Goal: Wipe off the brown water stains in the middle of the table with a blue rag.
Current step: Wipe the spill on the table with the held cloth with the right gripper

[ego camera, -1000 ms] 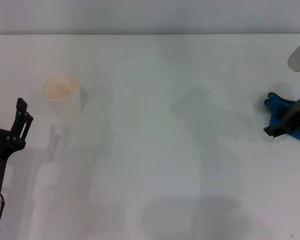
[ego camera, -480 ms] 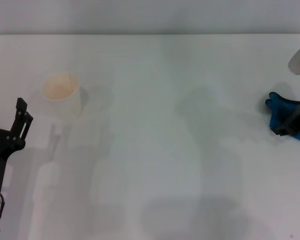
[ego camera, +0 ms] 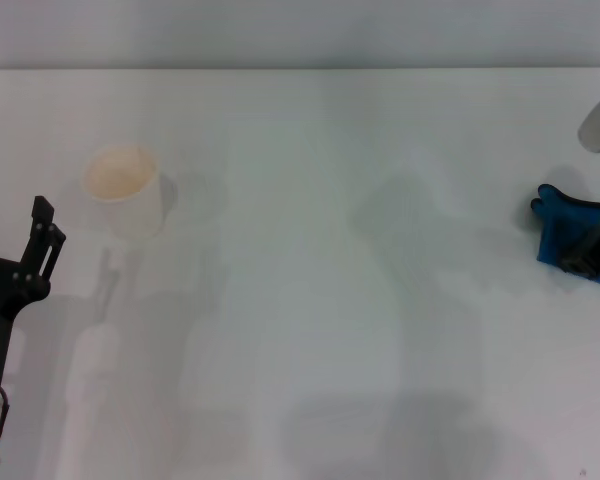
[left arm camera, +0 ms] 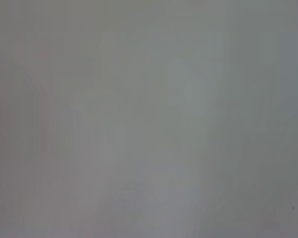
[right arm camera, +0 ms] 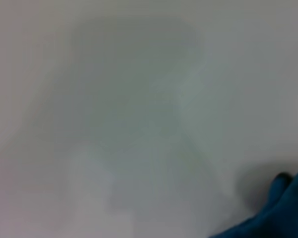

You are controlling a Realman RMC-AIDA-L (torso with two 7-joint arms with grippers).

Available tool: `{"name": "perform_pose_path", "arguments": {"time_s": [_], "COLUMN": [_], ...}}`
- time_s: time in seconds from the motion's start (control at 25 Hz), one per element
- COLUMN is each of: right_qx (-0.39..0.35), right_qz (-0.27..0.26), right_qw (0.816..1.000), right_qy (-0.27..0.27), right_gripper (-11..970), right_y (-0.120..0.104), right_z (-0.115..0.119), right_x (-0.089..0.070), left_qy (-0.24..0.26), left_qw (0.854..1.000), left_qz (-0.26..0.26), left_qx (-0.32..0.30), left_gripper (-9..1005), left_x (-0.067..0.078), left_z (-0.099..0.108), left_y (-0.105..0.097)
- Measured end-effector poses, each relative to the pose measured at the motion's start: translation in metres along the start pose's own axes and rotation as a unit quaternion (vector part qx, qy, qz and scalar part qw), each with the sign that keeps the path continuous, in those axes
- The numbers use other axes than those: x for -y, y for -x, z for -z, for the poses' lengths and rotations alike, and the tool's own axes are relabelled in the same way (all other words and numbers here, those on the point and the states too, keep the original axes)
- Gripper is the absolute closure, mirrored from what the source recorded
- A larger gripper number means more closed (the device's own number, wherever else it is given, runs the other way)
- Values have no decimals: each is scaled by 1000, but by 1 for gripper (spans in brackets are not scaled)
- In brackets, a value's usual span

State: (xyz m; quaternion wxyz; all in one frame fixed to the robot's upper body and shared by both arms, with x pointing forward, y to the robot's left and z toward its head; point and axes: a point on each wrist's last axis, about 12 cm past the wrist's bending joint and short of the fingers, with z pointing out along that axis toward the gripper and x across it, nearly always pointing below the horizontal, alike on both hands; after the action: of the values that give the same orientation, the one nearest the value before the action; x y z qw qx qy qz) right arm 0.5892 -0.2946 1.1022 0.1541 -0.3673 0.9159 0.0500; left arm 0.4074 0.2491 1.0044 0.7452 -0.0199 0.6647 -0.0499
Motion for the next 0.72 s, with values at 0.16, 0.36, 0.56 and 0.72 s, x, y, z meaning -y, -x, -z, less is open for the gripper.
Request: {"name": "perform_pose_path", "arguments": {"time_s": [0.16,0.36,0.56,0.72], "right_qx": [-18,-11,8,33], "right_qz": [5,10,10,-21], "right_qw": [1000,1000,1000,999], "right_qy": [23,24,11,-1], "right_gripper": [845,852,853,853], "right_y": [-2,1,4,-1], "right_z": [5,12,20,28], "right_x": [-4,-4,-3,6], "left_qy": [0,0,-1,1], "left_qw": [1000,1000,1000,1000], "left_qz": [0,0,1,2], "left_qx": [0,0,-2,-3], "left_gripper": [134,135,135,135], "left_x": [0,0,1,0], "left_z": [0,0,2,4], "left_y": [0,0,0,-1]}}
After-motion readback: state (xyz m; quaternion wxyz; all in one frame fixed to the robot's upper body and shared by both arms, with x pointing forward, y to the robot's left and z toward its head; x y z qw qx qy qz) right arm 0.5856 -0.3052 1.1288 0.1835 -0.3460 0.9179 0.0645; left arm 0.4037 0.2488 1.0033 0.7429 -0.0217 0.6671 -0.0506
